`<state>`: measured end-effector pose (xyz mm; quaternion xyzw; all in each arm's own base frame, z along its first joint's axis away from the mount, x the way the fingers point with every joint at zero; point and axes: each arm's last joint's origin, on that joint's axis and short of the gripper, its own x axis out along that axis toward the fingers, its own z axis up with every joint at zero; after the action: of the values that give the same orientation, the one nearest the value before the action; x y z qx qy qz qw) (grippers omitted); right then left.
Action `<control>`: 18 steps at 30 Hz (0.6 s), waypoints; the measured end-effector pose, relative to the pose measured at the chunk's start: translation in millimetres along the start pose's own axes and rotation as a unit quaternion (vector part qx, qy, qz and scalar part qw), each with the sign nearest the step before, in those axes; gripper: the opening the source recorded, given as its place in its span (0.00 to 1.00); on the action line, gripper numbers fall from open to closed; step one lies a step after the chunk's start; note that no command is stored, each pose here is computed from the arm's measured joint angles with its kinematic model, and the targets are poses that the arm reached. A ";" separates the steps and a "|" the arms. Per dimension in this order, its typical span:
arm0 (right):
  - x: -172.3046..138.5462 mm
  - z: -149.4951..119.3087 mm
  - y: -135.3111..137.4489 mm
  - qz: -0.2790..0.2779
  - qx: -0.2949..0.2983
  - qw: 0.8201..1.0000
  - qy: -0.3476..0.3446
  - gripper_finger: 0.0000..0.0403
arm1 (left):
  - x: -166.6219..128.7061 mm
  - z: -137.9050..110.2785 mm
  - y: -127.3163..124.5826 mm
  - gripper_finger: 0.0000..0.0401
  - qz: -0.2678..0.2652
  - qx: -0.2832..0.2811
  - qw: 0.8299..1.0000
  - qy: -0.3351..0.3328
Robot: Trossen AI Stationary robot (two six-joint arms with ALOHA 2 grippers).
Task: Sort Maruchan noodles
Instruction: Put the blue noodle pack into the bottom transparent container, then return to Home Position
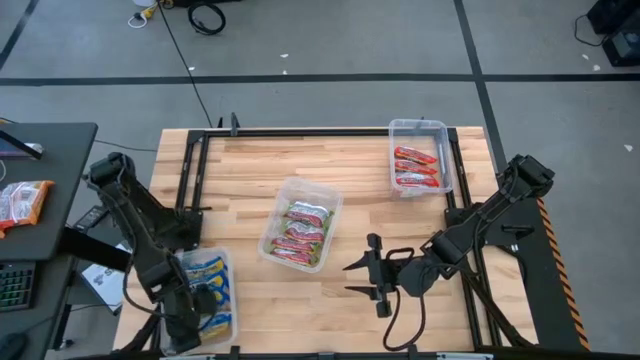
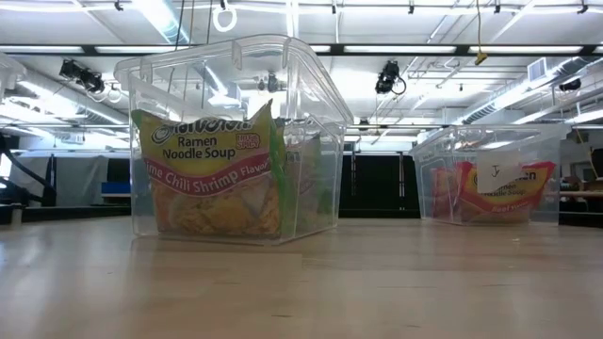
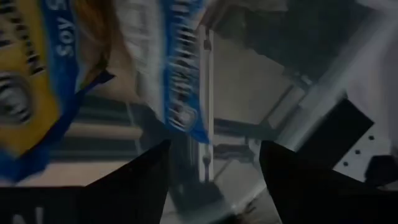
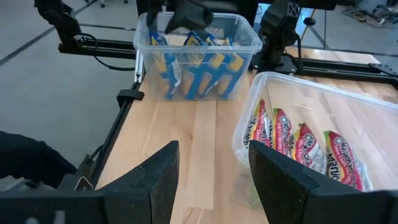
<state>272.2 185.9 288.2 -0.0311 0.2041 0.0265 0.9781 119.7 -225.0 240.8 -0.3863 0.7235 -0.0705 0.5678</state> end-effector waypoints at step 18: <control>52.4 -52.8 -4.0 0.036 0.134 0.990 -0.009 0.49 | -130.3 50.0 28.0 0.61 0.254 0.160 0.859 -0.414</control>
<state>299.4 180.2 219.1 0.1083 0.1977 0.0344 0.9737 157.5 -105.6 308.4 -0.0862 0.4739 0.1277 0.8670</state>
